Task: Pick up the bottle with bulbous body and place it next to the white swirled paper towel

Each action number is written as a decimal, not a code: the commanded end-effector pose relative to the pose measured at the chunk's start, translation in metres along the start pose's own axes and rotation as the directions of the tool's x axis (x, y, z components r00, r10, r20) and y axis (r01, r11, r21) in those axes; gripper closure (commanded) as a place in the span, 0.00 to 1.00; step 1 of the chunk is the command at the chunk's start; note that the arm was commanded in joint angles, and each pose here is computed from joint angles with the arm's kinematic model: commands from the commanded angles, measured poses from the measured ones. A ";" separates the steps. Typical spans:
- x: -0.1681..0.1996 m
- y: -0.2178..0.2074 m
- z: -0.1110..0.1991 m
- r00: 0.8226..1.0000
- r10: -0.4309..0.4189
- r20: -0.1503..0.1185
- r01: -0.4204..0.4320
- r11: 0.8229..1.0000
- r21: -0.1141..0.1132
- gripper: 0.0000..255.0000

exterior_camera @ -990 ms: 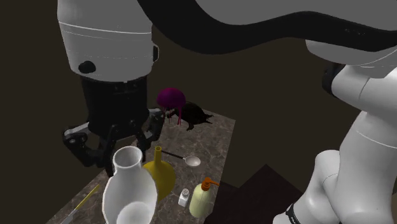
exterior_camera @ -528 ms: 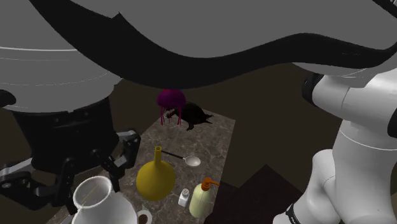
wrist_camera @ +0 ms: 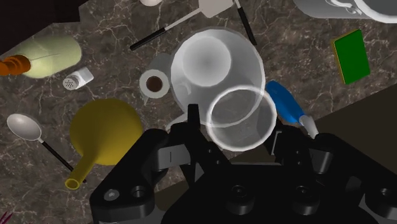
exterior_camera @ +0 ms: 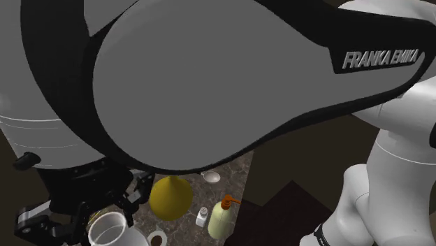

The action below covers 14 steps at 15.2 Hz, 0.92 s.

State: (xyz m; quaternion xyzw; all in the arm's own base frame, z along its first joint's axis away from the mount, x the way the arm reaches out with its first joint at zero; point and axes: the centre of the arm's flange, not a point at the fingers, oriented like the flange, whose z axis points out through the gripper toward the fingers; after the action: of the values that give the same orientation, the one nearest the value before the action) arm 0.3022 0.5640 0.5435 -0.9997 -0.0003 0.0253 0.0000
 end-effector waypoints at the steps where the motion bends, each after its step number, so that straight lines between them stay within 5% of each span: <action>1: 0.001 0.000 0.009 1.000 0.000 -0.001 0.000 1.000 0.001 1.00; 14: 0.005 0.000 0.078 1.000 0.000 -0.001 0.000 1.000 0.001 1.00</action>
State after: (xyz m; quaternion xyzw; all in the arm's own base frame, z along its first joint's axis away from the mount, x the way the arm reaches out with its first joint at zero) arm 0.3040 0.5650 0.4698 -0.9997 -0.0003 0.0254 0.0000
